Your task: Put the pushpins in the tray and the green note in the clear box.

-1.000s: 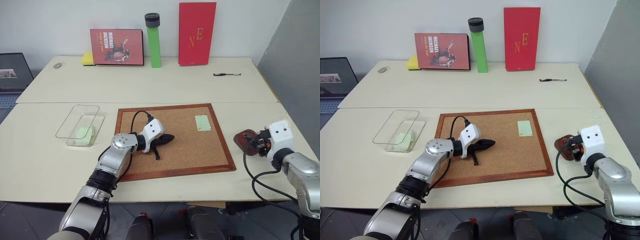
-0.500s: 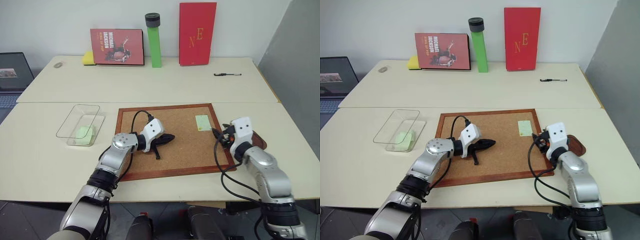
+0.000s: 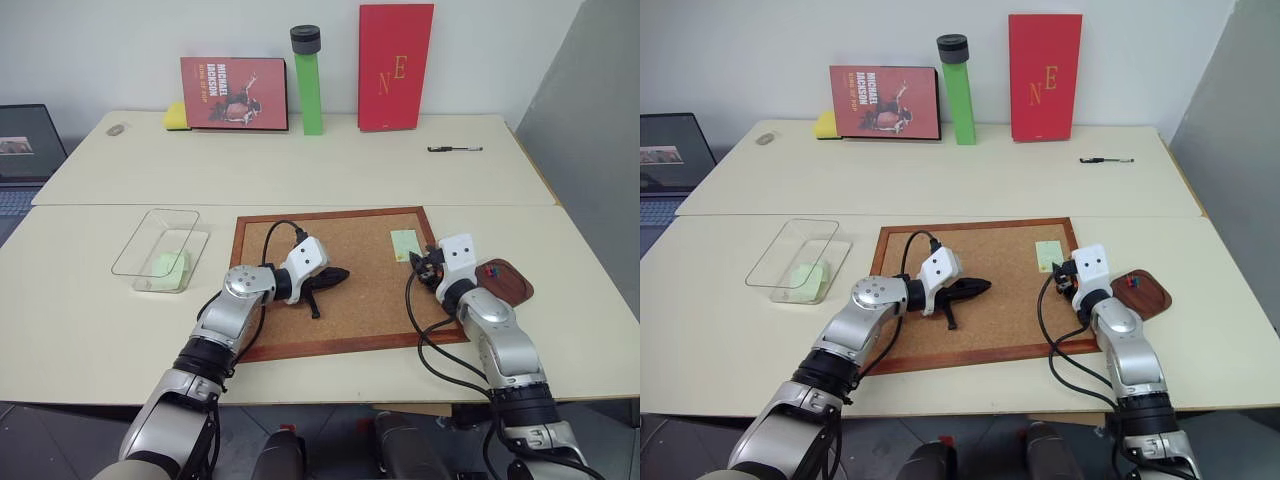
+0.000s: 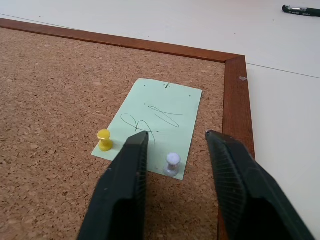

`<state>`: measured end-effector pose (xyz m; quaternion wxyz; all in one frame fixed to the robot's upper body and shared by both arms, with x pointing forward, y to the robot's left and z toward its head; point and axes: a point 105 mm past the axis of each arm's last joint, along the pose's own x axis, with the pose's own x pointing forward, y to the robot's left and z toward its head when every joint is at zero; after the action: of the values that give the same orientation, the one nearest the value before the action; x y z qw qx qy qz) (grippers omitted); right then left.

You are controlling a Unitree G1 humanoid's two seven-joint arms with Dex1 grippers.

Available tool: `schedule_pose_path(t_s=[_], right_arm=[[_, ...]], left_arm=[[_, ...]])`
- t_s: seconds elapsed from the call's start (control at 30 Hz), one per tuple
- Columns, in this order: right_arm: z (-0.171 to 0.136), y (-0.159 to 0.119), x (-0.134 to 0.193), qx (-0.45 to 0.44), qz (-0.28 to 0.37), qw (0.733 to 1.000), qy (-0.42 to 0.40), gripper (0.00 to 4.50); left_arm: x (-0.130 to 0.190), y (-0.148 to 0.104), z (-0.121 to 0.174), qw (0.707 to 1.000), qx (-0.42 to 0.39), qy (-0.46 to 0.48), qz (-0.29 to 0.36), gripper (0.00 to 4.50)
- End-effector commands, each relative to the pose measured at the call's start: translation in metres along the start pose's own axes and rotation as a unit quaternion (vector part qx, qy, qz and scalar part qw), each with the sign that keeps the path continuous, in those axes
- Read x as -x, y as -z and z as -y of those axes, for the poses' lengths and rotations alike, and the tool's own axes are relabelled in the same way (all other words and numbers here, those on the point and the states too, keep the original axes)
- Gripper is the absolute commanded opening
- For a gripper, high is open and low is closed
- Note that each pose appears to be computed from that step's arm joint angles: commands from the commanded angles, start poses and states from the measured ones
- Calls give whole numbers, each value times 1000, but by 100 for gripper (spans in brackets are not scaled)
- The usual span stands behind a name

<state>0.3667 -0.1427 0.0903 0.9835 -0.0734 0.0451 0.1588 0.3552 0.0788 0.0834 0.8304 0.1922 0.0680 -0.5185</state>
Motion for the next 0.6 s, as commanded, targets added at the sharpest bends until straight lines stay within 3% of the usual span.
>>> schedule_pose_path(t_s=[0.03,0.2,0.33,0.6], right_arm=[[2,-10,2,7,18,1000,3,87],[0,-9,4,0,16,1000,0,5],[-1,-14,4,-2,21,1000,-1,5],[-5,-48,5,-13,83,996,-8,5]], left_arm=[[7,22,-1,999,14,-10,-42,0],[7,22,-1,999,15,-11,-42,0],[7,22,-1,999,14,-11,-43,0],[7,23,-1,999,11,-10,-46,0]])
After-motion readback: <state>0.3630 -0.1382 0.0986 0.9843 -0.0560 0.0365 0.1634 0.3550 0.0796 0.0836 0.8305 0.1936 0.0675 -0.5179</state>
